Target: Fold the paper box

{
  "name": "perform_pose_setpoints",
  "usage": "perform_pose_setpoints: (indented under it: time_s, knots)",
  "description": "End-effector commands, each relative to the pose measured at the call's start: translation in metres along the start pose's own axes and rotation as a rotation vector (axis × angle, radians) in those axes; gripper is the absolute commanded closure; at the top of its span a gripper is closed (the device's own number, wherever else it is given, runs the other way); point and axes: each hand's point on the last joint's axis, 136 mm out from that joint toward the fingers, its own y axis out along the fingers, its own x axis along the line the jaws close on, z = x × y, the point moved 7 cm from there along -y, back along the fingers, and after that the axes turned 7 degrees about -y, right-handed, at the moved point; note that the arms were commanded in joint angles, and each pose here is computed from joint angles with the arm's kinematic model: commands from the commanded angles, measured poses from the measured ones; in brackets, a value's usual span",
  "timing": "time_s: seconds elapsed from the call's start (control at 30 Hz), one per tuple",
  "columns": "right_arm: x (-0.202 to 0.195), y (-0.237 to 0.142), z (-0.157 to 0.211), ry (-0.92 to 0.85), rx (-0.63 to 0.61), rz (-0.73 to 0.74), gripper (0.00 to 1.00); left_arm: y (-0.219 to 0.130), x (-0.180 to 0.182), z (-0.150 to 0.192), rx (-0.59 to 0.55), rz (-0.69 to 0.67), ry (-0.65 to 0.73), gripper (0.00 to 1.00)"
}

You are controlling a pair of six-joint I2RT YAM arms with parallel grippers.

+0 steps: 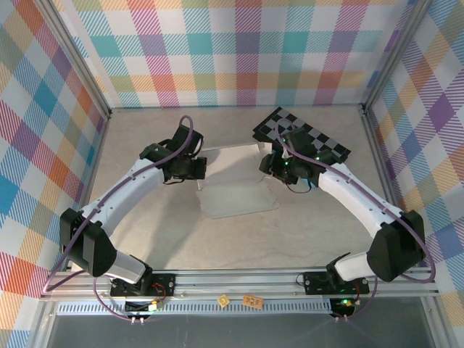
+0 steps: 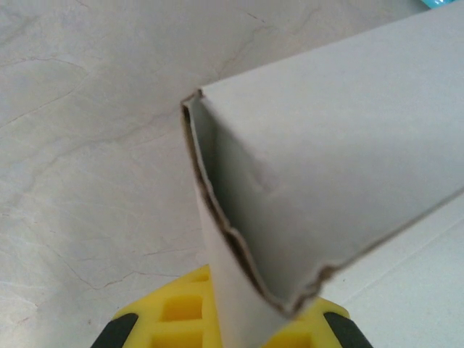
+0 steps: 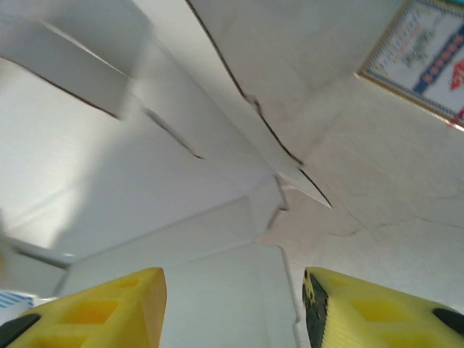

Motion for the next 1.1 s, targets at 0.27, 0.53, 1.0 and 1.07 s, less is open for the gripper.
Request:
perform_pose_setpoints:
  time_s: [0.27, 0.53, 1.0, 1.07]
  knots:
    - [-0.001, 0.037, -0.006, -0.045, 0.013, -0.004, 0.55, -0.009, -0.007, -0.003, -0.042, 0.044, 0.045, 1.00]
    - [-0.005, 0.053, -0.005, -0.008, 0.013, -0.007, 0.63, -0.009, -0.008, -0.003, -0.039, 0.054, 0.040, 1.00]
    - [0.011, 0.056, -0.014, -0.023, 0.012, -0.066, 0.73, -0.006, -0.011, -0.005, -0.034, 0.065, 0.036, 1.00]
    - [0.014, 0.057, -0.013, -0.030, 0.022, -0.075, 0.73, -0.005, -0.011, -0.005, -0.034, 0.067, 0.034, 1.00]
